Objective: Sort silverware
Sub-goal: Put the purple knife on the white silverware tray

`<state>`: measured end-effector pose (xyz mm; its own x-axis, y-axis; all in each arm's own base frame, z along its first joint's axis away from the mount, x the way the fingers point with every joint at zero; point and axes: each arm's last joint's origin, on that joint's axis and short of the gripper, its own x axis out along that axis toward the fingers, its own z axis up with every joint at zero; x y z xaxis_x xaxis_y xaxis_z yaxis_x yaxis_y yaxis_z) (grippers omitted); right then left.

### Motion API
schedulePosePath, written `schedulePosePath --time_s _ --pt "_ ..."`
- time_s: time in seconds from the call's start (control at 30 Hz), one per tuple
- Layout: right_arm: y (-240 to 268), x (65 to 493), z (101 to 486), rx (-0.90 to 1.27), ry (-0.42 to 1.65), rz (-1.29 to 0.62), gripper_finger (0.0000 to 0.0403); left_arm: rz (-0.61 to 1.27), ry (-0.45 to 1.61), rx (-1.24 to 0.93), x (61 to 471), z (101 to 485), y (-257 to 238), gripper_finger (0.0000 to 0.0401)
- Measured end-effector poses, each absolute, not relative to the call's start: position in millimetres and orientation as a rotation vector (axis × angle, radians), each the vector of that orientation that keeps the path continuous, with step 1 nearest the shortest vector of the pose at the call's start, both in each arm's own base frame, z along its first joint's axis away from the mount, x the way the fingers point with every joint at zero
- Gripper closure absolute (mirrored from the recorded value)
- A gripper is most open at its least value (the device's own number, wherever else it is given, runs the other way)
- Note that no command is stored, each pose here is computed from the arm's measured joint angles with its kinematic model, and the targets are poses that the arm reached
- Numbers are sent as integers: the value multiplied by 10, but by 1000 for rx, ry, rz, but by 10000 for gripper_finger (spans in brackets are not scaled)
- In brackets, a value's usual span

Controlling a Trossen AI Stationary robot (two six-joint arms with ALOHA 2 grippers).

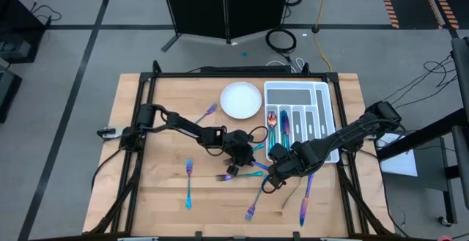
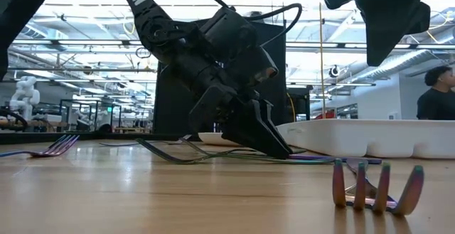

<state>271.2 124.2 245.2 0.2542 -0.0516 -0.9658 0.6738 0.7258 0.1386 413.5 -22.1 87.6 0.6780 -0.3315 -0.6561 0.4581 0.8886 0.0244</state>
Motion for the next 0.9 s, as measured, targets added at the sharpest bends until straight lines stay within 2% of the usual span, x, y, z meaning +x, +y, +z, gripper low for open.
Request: schedulePosePath --time_s 0.67,0.9 --pt "1228 2700 2449 577 1245 -529 403 -436 681 194 4144 901 -208 302" --pt "1218 2704 2449 576 1244 -530 403 -435 683 193 4143 902 -203 339"
